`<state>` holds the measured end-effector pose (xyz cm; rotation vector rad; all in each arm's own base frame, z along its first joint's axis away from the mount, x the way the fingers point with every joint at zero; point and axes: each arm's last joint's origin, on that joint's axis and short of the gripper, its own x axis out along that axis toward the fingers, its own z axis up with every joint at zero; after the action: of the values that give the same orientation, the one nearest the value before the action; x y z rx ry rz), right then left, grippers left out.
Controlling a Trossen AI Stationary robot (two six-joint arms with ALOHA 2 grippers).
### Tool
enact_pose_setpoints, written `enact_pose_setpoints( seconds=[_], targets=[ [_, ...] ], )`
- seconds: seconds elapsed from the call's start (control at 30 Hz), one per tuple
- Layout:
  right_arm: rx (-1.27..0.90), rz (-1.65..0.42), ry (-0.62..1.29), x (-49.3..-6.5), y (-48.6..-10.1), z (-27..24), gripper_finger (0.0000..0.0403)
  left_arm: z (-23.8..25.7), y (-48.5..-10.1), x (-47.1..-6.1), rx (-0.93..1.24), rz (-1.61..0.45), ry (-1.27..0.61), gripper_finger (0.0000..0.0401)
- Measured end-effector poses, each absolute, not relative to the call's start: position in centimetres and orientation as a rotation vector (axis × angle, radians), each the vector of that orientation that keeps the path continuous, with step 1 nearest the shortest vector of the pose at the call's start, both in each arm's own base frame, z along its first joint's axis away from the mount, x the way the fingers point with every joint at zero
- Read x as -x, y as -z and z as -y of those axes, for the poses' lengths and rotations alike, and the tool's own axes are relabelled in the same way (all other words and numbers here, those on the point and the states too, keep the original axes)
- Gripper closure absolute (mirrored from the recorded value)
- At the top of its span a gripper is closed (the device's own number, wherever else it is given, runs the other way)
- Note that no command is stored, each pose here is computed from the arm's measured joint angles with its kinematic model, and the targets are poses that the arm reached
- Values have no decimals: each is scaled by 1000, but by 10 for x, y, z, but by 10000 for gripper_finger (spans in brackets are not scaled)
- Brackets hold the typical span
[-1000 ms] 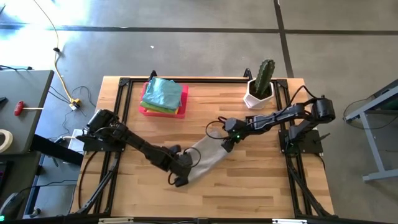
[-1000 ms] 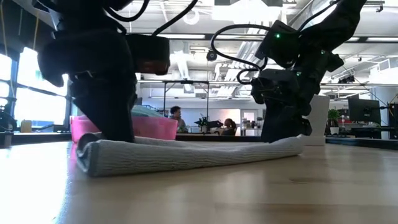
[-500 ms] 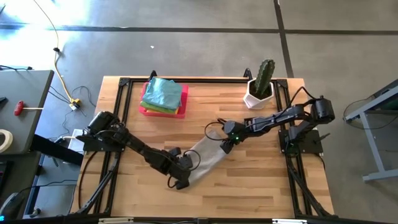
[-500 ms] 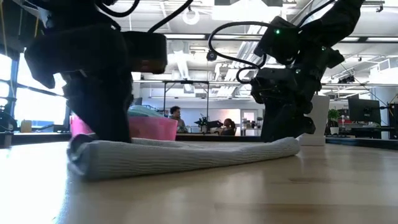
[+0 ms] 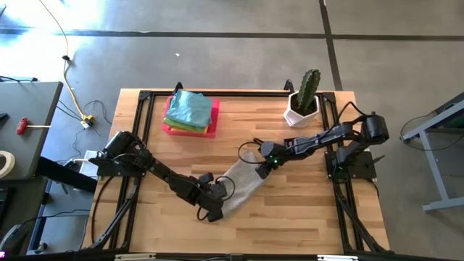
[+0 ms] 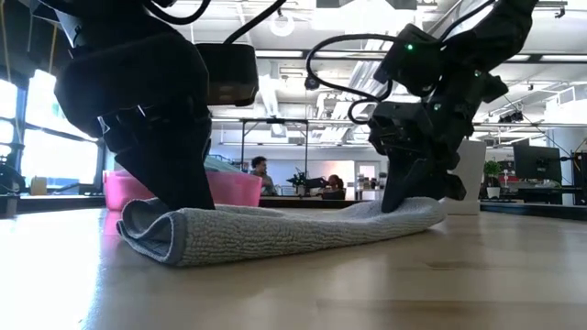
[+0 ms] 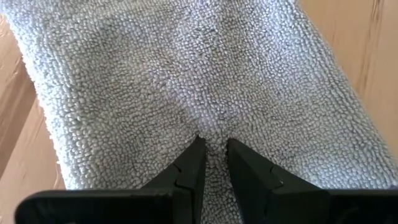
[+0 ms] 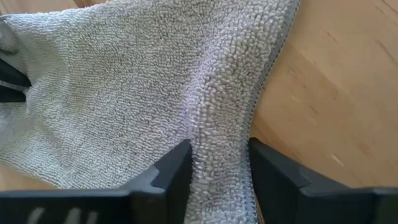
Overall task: Fold microfiber towels
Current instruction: Fold the gray towel on the table
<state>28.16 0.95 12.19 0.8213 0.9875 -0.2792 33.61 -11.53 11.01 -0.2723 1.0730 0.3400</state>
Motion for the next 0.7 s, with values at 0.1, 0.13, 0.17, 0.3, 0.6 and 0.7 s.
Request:
enact_pose_setpoints(
  seconds=[0.1,0.13,0.17,0.3,0.6,0.7],
  targets=[
    [-818,-985,275,-282,-122,-9,289,115,-110,-336,273,-1072,-340,339],
    [-818,-984,273,-282,-122,-9,303,115,-110,-336,273,-1071,-340,339],
    [-818,-984,271,-282,-122,-10,317,115,-110,-336,273,-1071,-340,339],
    [-834,-998,231,-283,-121,-12,373,115,-110,-336,270,-1068,-344,339],
    [-767,-1012,269,-279,-121,-9,400,126,-122,-347,104,-1022,-318,339],
    [-751,-1028,303,-276,-123,-7,400,133,-131,-351,78,-1034,-295,339]
  ],
)
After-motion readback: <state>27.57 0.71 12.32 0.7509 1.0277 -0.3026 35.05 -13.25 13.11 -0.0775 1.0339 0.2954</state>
